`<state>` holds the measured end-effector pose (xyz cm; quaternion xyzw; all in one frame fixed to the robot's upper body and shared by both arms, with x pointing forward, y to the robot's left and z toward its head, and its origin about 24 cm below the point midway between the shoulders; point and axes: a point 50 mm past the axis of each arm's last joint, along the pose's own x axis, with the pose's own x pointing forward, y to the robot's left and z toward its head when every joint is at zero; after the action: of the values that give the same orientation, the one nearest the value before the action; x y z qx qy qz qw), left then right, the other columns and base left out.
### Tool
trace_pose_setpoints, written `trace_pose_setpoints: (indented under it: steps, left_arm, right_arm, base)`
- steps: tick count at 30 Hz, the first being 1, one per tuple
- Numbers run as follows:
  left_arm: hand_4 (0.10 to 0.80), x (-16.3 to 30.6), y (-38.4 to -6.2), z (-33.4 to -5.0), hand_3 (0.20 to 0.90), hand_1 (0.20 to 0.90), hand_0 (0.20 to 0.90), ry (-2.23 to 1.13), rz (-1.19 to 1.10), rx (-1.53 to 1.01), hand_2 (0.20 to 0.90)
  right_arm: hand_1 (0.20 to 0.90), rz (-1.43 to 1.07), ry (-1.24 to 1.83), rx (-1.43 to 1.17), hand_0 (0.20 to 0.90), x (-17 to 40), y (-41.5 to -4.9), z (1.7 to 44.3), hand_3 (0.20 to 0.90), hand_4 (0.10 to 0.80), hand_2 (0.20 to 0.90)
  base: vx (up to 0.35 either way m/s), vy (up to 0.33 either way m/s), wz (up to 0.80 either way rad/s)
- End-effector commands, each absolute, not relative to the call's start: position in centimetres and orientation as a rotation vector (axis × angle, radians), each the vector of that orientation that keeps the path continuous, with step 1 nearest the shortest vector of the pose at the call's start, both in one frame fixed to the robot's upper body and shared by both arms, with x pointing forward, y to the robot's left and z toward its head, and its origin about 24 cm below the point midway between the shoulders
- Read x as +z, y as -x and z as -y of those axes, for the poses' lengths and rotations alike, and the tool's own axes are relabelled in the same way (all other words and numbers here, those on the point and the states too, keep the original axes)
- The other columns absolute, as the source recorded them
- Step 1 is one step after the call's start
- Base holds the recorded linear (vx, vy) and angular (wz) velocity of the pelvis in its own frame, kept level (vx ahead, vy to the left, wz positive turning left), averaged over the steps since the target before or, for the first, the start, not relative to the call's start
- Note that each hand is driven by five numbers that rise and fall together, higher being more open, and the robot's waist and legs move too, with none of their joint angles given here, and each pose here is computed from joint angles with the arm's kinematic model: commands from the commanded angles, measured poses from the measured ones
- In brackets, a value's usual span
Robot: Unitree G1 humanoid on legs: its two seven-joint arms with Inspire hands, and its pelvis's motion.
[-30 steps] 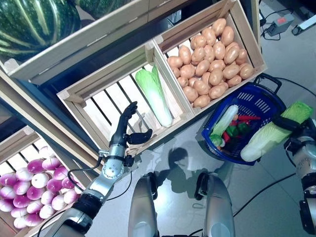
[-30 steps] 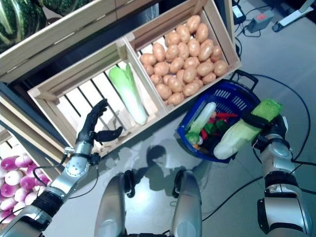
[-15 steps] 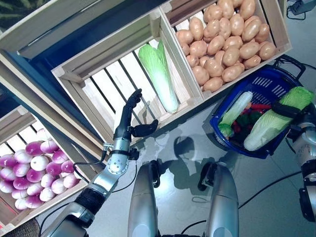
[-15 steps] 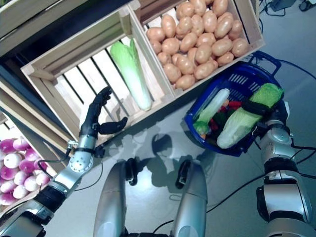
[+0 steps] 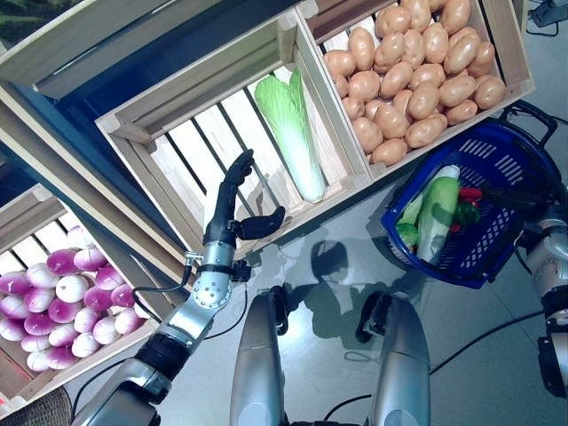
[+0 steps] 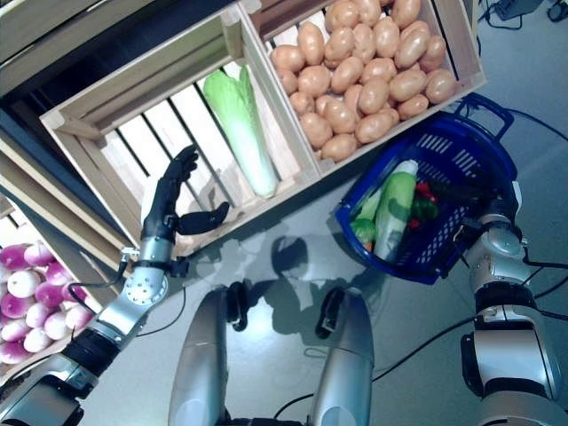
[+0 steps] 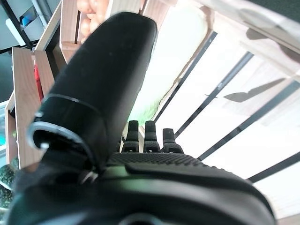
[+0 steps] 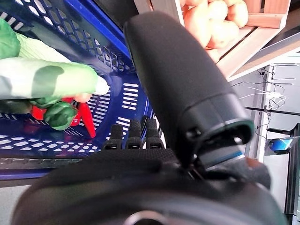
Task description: Put vegetables into the basket
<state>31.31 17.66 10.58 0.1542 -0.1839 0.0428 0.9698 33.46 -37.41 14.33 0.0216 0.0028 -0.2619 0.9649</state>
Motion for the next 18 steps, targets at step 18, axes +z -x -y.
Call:
trace_pose_setpoints:
  steps: [18]
  left_arm:
    - [0.8, 15.4, -32.0, -16.8, 0.9, 0.9, 0.9, -0.102, 0.526, 0.12, 0.9]
  right_arm:
    - [0.9, 0.272, -0.143, -0.323, 0.9, 12.9, -32.9, 31.1, 0.9, 0.8, 0.9]
  base:
    - [0.035, -0.003, -0.08]
